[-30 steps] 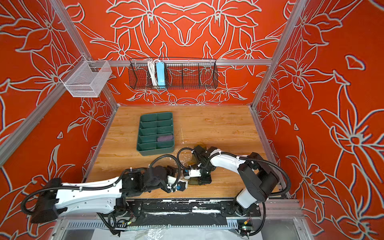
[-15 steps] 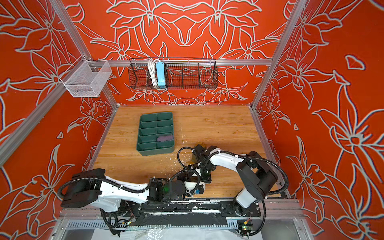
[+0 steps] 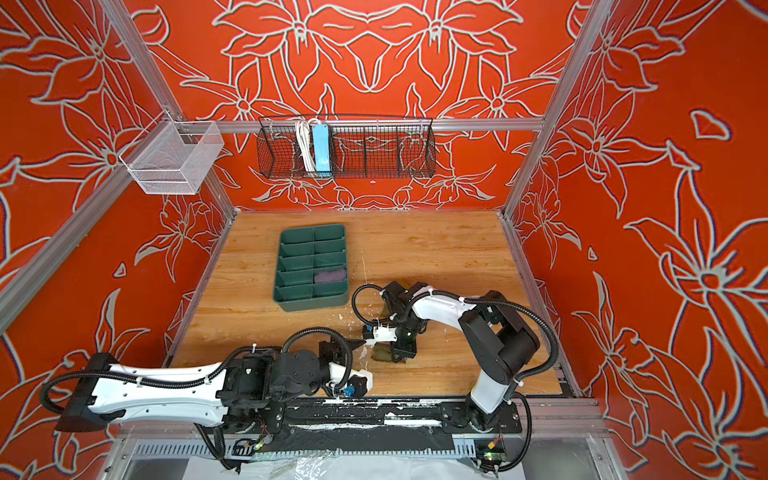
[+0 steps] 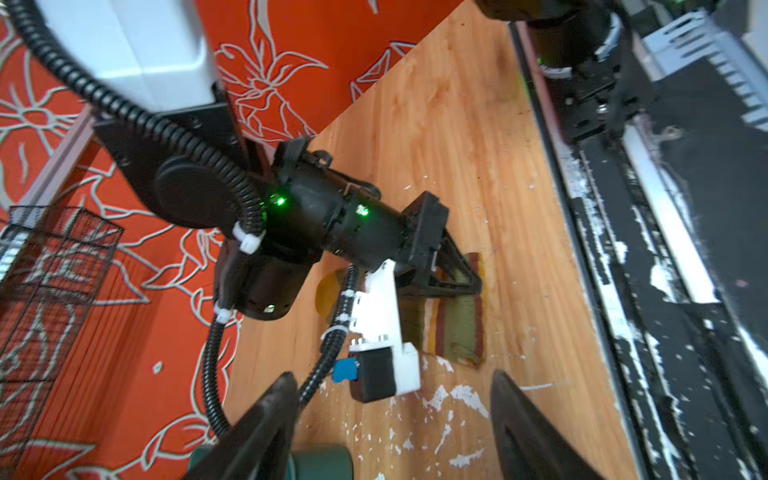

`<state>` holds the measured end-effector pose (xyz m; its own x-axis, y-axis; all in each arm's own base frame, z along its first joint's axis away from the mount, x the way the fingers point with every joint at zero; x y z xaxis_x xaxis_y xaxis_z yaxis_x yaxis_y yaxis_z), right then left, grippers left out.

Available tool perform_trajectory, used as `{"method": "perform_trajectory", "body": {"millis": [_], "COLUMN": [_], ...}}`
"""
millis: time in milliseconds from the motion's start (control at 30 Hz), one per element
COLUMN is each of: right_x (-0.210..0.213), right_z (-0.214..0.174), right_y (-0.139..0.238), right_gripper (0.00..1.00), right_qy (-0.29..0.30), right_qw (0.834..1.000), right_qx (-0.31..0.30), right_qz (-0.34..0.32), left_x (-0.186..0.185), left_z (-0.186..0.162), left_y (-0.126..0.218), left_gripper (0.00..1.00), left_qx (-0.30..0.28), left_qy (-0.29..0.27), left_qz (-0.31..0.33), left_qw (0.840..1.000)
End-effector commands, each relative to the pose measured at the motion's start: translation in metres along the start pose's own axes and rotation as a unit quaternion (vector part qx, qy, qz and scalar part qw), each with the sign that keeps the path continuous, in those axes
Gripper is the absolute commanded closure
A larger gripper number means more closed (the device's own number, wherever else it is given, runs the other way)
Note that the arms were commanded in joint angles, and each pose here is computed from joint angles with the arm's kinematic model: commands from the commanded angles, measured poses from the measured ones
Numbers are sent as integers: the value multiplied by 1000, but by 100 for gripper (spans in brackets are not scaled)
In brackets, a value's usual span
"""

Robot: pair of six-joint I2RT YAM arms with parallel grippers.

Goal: Roll the socks

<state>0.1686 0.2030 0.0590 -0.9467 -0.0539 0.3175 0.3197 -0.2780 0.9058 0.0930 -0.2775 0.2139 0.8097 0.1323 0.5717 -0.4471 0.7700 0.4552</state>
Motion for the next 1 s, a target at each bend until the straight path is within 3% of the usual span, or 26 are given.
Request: {"method": "perform_trajectory", "body": {"millis": [0,367,667,967], "right_x": [-19,-25,-26,-25], "right_z": [-17,-20,-19,-17], "right_y": [-14,-19,-17,-17], "right_gripper": [100,100,100,100], "right_qy": [-26,-55,-59,-62], "right_qw": [999,998,998,998], "right_qx": [38,23,13,11], "right_qz": [-23,-10,0,17], "left_x": [-31,-56,-51,-54], "left_z": [-18,-39,-73,-97], "left_y": [-10,-99,-122,-147], "left_gripper": [28,34,48,55], "left_qx": [22,83,131,176], "left_qy": [-17,2,45,30], "left_qz": [-77,-28,-18,-27], "left_qw": [997,996,990,984]}}
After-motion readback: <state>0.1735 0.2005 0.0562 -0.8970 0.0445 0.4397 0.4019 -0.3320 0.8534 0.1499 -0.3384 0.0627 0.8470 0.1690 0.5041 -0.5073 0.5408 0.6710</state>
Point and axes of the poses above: each gripper's point midway between its finger pads, its own y axis back along the fingers, its own x axis along the line the jaws close on, z = x × y, the point moved 4 cm from there along y, back along the fingers, and after that the axes turned 8 degrees about y, right-handed, at the moved point
